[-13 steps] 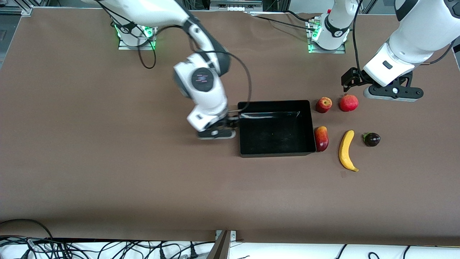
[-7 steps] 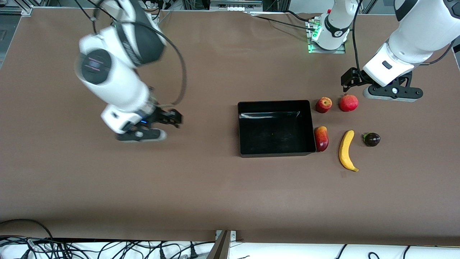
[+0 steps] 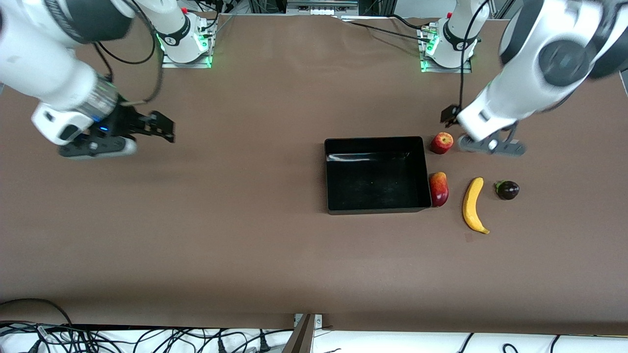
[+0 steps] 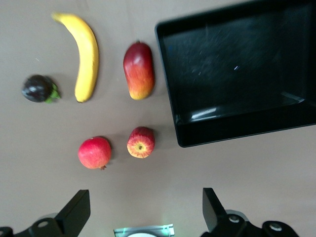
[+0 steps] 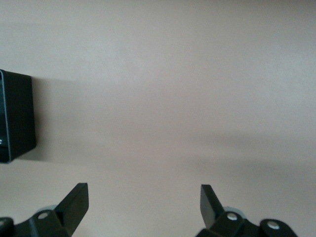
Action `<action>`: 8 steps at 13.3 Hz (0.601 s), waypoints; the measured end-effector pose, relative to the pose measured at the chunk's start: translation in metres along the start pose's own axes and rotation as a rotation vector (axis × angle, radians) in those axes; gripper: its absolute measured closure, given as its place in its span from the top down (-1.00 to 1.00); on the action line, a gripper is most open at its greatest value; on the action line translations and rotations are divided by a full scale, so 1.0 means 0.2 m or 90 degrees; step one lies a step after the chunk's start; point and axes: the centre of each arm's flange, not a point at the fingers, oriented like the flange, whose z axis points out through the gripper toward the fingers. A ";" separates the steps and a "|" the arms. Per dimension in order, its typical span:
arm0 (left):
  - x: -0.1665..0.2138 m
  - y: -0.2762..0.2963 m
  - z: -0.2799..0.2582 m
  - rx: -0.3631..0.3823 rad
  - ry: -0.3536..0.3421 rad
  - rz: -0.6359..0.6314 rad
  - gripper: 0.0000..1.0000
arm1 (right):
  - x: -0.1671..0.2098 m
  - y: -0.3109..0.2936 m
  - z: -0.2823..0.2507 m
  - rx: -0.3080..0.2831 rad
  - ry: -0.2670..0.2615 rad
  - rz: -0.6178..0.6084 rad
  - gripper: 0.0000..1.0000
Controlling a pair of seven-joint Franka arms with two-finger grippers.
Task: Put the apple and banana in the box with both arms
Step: 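Lower the left gripper onto the smaller red apple and grasp it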
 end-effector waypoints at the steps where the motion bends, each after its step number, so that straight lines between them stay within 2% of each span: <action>1: 0.06 -0.01 0.12 0.004 -0.027 0.005 1.00 | -0.02 0.11 -0.01 0.003 -0.001 -0.004 1.00; 2: 0.11 -0.02 0.22 0.005 -0.042 0.019 1.00 | -0.03 0.21 -0.01 0.004 -0.002 -0.007 1.00; 4: 0.16 -0.09 0.37 0.000 -0.044 0.082 1.00 | -0.03 0.36 -0.01 0.002 0.000 -0.004 1.00; 8: 0.14 -0.18 0.76 0.015 -0.022 0.144 1.00 | -0.03 0.32 -0.01 -0.015 0.006 -0.019 1.00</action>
